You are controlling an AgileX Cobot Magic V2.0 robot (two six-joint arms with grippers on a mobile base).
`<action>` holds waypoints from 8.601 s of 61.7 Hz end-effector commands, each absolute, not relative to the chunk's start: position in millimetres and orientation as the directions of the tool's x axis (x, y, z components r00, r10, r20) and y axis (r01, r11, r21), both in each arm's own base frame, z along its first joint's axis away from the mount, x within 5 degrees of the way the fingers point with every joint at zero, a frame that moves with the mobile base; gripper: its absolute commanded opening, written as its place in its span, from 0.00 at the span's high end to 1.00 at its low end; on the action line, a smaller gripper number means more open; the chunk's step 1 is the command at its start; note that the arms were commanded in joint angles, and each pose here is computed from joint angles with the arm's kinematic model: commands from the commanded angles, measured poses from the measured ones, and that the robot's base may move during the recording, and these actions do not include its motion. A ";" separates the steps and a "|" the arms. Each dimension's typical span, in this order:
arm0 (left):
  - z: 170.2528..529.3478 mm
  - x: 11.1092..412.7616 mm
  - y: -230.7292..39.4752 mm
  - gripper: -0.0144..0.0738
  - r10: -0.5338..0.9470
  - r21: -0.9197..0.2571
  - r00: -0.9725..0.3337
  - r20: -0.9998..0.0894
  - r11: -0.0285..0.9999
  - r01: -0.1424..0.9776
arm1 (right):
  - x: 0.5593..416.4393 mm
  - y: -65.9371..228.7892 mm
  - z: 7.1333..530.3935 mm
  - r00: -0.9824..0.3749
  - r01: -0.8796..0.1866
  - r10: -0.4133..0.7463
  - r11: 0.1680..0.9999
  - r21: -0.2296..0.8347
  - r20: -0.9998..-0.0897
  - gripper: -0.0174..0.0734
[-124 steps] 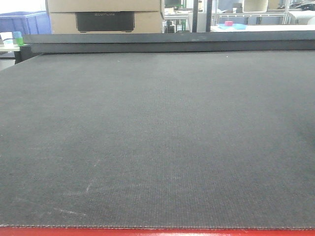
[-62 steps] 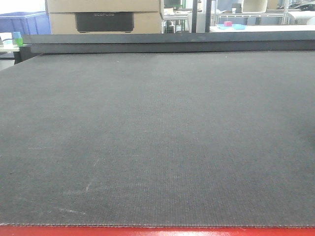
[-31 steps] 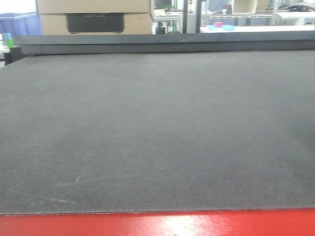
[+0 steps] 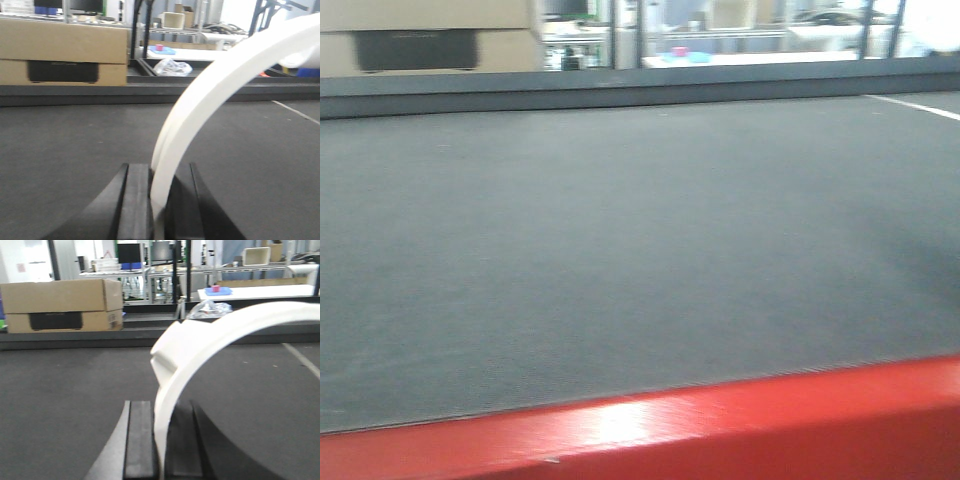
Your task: Grab PVC pipe and place in blue bin
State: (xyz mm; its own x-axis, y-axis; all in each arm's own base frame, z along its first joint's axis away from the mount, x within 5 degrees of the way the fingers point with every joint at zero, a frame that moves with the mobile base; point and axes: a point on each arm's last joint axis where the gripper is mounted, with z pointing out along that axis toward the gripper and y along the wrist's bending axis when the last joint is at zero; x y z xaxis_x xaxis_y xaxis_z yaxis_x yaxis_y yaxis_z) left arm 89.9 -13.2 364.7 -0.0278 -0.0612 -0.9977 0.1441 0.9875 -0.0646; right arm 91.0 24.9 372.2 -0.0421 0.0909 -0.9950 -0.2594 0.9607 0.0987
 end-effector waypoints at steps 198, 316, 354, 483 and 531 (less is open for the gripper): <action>368.3 88.5 -13.2 0.96 -0.079 -0.077 0.009 -0.997 0.986 0.148 | 89.9 24.9 375.1 -0.007 -0.266 0.090 0.960 0.088 -0.996 0.99; 368.3 88.5 -13.2 0.96 -0.079 -0.077 0.009 -0.997 0.986 0.148 | 89.9 24.9 375.1 -0.007 -0.266 0.090 0.960 0.088 -0.996 0.99; 368.3 88.5 -13.2 0.96 -0.079 -0.077 0.009 -0.997 0.986 0.148 | 89.9 24.9 375.1 -0.007 -0.266 0.090 0.960 0.088 -0.996 0.99; 368.3 88.5 -13.2 0.96 -0.079 -0.077 0.009 -0.997 0.986 0.148 | 89.9 24.9 375.1 -0.007 -0.266 0.090 0.960 0.088 -0.996 0.99; 368.3 88.5 -13.2 0.96 -0.079 -0.077 0.009 -0.997 0.986 0.148 | 89.9 24.9 375.1 -0.007 -0.266 0.090 0.960 0.088 -0.996 0.99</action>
State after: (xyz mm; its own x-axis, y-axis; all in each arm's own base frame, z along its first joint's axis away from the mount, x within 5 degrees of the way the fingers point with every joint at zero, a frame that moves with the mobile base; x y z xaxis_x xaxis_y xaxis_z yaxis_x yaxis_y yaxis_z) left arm 89.9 -13.2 365.3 -0.0217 -0.0621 -0.9978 0.1439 0.9875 -0.0646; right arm 90.9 25.0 372.7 -0.0370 0.0940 -0.9949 -0.2609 0.9601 0.1004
